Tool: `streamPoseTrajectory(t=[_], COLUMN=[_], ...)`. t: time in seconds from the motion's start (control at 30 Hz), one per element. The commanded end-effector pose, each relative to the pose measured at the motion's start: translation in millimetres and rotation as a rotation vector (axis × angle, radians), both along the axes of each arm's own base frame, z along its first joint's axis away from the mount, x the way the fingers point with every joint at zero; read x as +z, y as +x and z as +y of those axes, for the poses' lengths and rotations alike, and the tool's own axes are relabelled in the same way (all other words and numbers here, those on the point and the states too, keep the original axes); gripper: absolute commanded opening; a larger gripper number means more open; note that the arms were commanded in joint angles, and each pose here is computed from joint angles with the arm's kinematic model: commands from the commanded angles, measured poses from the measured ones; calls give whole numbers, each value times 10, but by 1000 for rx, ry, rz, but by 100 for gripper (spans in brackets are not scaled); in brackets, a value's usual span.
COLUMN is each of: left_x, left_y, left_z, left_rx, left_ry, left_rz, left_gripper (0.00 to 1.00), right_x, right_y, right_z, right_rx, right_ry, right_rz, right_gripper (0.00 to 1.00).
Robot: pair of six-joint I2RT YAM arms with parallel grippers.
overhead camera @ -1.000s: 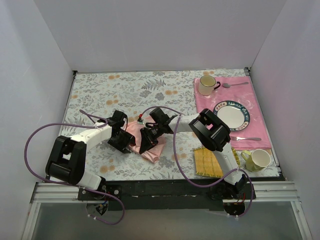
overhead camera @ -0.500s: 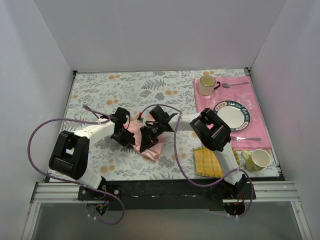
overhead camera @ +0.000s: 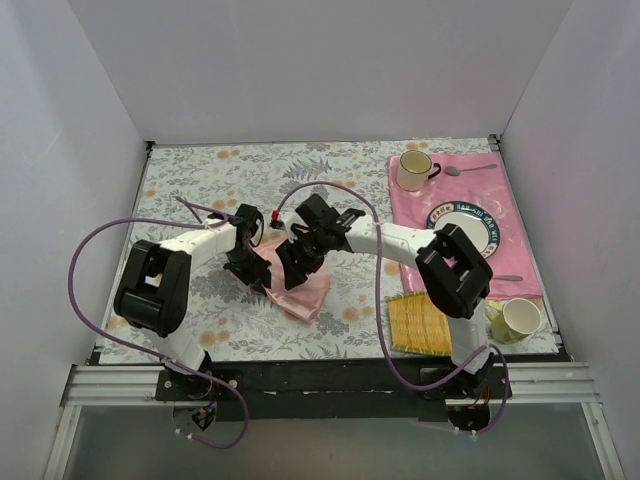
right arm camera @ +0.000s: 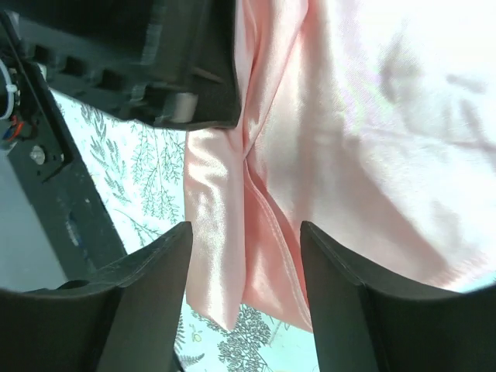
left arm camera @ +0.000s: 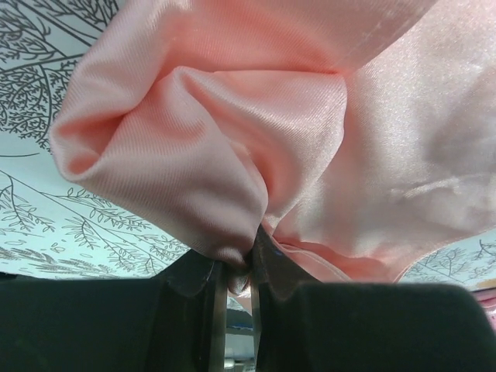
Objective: Fold the napkin, place the utensils inside, and roll it up
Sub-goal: Roll the napkin with the utensil
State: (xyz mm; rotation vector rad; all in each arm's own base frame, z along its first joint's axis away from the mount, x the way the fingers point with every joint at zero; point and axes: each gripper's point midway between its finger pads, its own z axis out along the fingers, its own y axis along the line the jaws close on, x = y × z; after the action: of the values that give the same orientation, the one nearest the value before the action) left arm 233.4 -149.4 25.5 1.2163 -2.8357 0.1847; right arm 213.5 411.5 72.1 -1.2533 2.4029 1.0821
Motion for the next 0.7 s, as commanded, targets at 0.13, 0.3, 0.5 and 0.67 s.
streamPoseTrajectory(t=[0.13,0.3,0.5,0.67], left_x=[-106,-100,-89,-92], left_y=[-279,-275,-260,-232], left_z=[-75,-102,-110,-133], left_rx=[-86,-90,-92,-78], left_ry=[-43,-53,-48,-49], left_rz=[205,236,259,261], left_gripper=[0,0,0,0], right_x=[293,186,-76,-260], right_y=[-79,-320,-340,-248], right_z=[41,166,195,110], right_rx=[64,129,120,86], right_ry=[31,-3,-128,-230], right_rz=[-390,-586,-728,-777], right_gripper=[65,66,67,61])
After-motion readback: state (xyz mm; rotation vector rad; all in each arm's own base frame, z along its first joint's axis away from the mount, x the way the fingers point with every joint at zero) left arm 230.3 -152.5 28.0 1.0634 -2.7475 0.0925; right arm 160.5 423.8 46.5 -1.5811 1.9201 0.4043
